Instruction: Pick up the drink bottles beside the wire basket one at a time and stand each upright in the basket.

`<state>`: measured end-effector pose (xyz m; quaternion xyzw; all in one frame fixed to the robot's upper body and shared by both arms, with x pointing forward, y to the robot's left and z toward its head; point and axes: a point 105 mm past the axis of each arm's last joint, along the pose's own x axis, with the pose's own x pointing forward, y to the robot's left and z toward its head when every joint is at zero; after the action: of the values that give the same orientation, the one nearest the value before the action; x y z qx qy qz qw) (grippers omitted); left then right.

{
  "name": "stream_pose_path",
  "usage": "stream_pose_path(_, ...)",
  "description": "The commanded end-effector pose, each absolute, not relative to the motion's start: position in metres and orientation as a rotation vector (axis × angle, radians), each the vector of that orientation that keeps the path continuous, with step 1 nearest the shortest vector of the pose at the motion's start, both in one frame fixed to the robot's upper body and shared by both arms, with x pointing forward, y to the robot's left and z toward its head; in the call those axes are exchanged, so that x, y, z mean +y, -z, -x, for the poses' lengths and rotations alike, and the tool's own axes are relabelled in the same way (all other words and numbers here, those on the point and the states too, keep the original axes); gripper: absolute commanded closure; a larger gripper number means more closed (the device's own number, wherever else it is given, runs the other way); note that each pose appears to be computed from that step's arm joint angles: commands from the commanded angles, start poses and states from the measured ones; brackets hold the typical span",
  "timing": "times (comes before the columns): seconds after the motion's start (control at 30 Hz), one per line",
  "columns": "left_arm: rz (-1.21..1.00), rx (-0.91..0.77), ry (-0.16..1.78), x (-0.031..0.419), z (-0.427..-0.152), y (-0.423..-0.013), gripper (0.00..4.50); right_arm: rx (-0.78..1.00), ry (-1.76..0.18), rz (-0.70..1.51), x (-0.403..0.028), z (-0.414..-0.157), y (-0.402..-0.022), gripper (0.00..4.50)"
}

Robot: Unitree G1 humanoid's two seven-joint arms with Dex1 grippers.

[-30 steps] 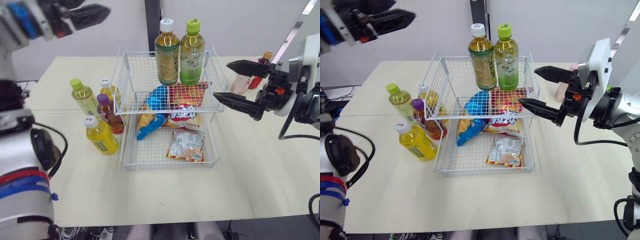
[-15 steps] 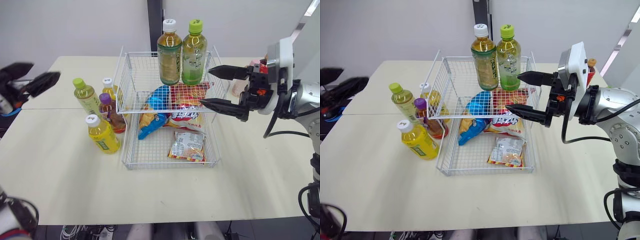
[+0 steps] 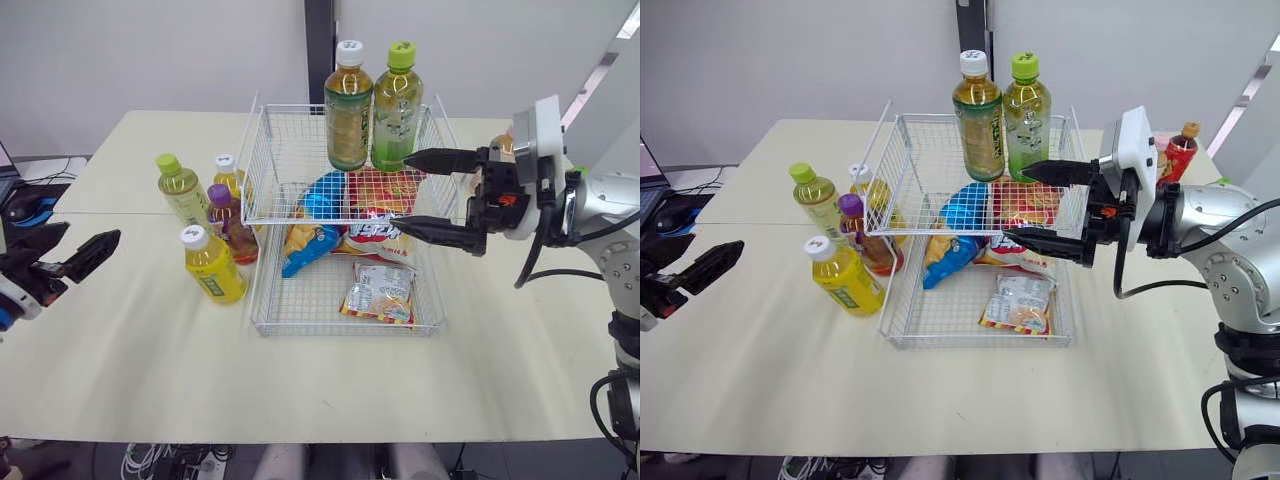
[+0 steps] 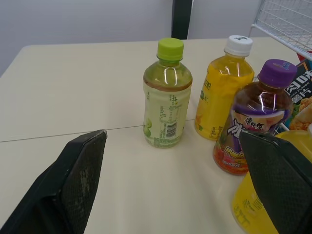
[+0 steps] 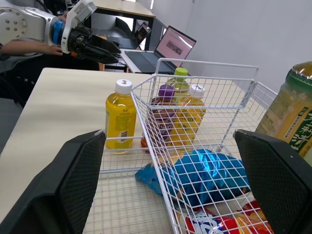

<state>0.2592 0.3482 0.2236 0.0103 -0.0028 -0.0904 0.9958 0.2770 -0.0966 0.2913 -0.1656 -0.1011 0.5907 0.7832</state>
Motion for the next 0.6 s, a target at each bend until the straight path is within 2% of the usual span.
stream_pose_path(0.03,-0.034,-0.057,0.204,0.335,-0.269,-0.239,0.01,-0.253,-1.281,0.39,-0.094,-0.271,-0.299,0.0)
stream_pose_path(0.3,-0.042,-0.075,0.213,0.321,-0.314,-0.253,0.01,-0.249,-1.279,0.389,-0.092,-0.27,-0.296,0.0)
stream_pose_path(0.6,-0.045,-0.111,0.108,0.328,-0.371,-0.267,0.01,-0.251,-1.265,0.381,-0.089,-0.267,-0.294,0.0)
